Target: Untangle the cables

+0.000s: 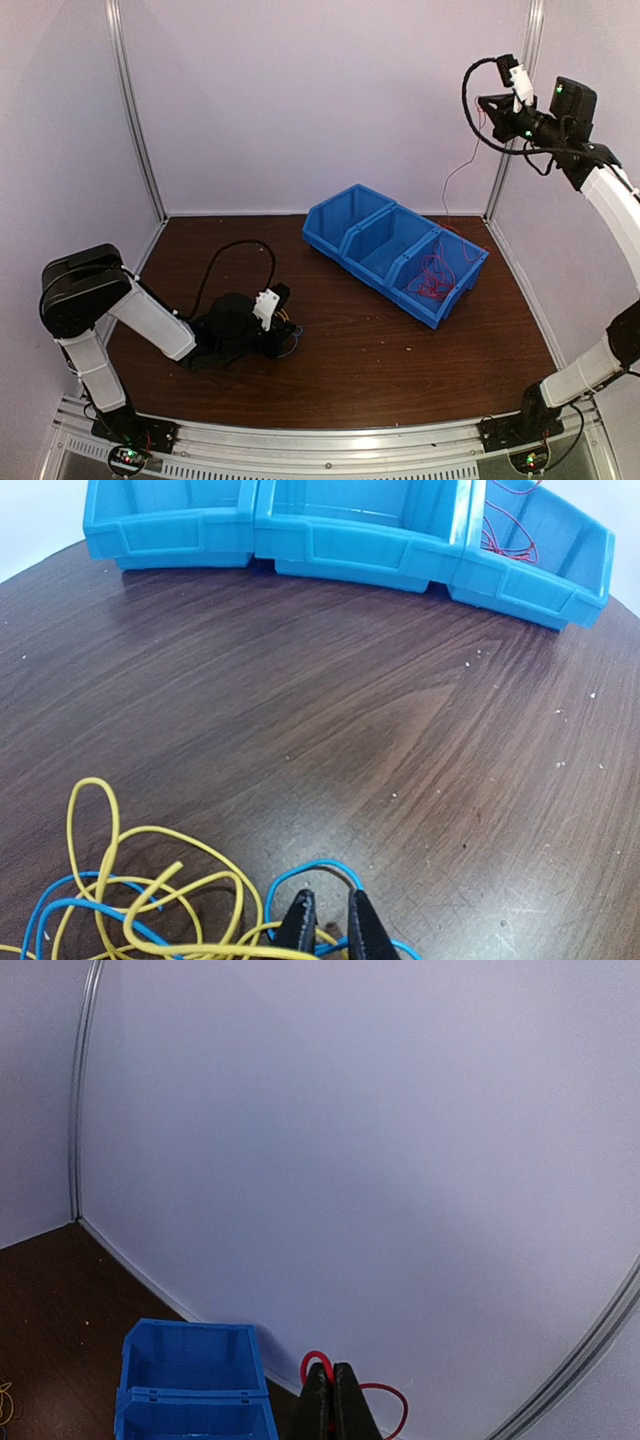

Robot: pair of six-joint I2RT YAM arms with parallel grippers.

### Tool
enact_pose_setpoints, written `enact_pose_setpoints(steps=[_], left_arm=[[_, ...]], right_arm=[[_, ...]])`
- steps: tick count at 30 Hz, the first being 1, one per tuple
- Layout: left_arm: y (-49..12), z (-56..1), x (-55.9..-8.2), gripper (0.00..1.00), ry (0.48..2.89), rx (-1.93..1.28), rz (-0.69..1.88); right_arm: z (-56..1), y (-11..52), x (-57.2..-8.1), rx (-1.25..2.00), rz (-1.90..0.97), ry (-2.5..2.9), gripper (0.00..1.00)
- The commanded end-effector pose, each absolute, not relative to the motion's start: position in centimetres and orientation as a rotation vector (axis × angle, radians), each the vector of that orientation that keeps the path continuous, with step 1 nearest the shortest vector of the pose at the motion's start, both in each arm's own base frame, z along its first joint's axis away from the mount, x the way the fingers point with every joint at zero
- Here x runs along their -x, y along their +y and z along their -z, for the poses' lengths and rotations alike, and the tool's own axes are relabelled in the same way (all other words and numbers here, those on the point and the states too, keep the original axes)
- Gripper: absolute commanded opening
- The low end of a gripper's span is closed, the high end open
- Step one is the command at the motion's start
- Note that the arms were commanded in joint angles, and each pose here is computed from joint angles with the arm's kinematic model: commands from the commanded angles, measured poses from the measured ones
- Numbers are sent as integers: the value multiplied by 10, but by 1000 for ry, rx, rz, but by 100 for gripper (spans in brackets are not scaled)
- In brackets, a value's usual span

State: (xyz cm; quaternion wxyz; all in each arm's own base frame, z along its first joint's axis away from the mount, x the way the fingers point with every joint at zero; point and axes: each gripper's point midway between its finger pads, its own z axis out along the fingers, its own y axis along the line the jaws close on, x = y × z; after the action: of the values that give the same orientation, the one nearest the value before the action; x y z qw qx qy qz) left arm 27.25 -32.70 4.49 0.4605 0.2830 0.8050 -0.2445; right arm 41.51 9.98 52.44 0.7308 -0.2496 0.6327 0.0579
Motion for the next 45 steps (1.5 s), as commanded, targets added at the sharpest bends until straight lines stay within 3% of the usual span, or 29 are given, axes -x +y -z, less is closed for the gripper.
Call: enact_pose_setpoints(steps=[1,8,25,27,32,34,40,45], left_arm=[[-321,-57,-276,13,1952,-658,598],[-320,-57,-275,13,1947,-656,600],[-316,-53,-271,15,1953,-647,608],[-316,-53,-271,15,1952,-646,612],[-317,-52,-272,16,1955,-651,610],[-316,-53,-271,16,1955,-653,605],[-314,-51,-271,17,1958,-658,593],[-318,-54,-272,18,1945,-669,597]], right_arm=[[-457,90,-426,549,-73,1501,0],[-337,91,-432,594,-116,1740,0],[-158,98,-430,714,-262,2306,0],[-147,98,-432,719,-261,2351,1],[-154,97,-439,731,-238,2381,39],[-170,95,-437,722,-211,2354,44],[-207,77,-419,677,-98,2303,46],[-195,56,-397,653,-37,2315,39]])
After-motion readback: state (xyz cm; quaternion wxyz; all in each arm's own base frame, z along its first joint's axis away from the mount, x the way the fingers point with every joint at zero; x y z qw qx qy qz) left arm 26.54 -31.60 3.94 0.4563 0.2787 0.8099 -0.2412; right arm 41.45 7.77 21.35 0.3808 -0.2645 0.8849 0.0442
